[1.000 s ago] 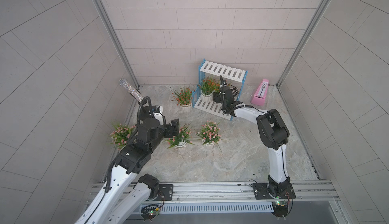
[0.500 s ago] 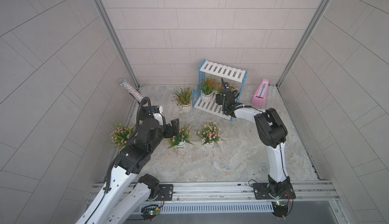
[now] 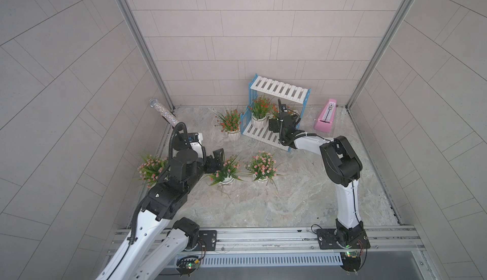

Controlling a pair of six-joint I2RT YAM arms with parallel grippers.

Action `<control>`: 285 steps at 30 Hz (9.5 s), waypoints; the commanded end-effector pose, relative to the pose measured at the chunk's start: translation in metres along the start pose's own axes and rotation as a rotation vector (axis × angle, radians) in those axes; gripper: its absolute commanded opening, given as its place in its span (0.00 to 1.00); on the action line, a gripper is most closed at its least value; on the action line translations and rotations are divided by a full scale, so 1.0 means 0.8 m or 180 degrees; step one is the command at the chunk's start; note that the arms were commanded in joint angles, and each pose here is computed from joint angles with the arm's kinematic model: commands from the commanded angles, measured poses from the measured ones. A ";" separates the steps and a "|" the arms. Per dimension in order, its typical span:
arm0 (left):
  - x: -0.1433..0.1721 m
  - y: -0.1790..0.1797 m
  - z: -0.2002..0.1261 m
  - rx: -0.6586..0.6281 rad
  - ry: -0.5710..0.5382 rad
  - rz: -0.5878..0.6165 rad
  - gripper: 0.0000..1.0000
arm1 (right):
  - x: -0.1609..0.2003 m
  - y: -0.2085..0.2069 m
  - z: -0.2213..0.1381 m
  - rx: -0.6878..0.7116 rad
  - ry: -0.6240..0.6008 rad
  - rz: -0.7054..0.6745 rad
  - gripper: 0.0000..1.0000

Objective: Place the baby's breath potted plants on the rack by color
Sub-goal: Place the baby's breath potted plant on the rack, then pick up the baby's breath potted plant from the center of the board.

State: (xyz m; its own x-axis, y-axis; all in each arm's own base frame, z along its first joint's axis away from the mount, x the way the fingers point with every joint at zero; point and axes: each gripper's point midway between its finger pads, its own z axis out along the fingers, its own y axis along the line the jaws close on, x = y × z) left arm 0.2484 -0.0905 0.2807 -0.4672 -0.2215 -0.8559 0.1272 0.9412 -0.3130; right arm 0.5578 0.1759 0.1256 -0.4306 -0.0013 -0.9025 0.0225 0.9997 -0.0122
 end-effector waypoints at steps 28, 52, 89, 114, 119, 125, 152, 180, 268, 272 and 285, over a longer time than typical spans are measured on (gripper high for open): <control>-0.003 -0.003 0.028 -0.0071 0.0110 0.0034 0.93 | -0.076 0.045 -0.084 -0.0663 -0.0261 0.0170 0.99; -0.009 -0.011 0.046 -0.0054 0.0137 -0.0031 0.93 | -0.079 0.056 -0.075 -0.0496 -0.0347 0.0311 0.99; -0.013 -0.014 0.103 -0.0245 0.0364 0.0197 0.93 | -0.064 0.101 -0.168 -0.2036 -0.0194 0.0042 0.99; -0.019 0.027 0.156 -0.0673 0.0638 0.0215 0.92 | 0.002 0.150 -0.234 -0.2752 0.0989 0.0307 0.89; -0.030 0.044 0.169 -0.0749 0.0646 0.0130 0.93 | 0.042 0.161 -0.209 -0.2635 0.1410 0.0248 0.87; -0.036 0.065 0.192 -0.0796 0.0706 0.0035 0.92 | 0.080 0.145 -0.161 -0.2152 0.1608 0.0100 0.85; 0.075 0.097 0.311 -0.0183 0.1529 0.0447 0.93 | -0.020 0.146 -0.220 -0.2934 0.0994 0.0335 0.99; 0.061 0.097 0.380 -0.0155 0.1546 0.0433 0.93 | -0.106 0.100 -0.412 -0.3590 -0.0103 0.0263 0.99; 0.014 0.082 0.433 -0.0544 0.1132 0.0618 0.81 | -0.062 0.106 -0.373 -0.3429 0.0033 0.0195 0.99; 0.010 0.084 0.413 -0.0613 0.1086 0.0599 0.79 | -0.060 0.105 -0.374 -0.3428 0.0039 0.0194 0.99; 0.014 0.090 0.333 -0.0777 0.0965 0.0347 0.79 | -0.044 0.096 -0.382 -0.3373 0.0071 0.0213 0.99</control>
State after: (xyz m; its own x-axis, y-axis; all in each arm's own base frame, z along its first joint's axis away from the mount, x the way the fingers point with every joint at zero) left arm 0.4836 -0.0958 0.0992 -0.7769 -0.0290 -0.6290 0.0220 0.9971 -0.0730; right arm 0.3046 0.2631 0.2743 -0.5136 0.0267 -0.8576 -0.7292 0.5132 0.4527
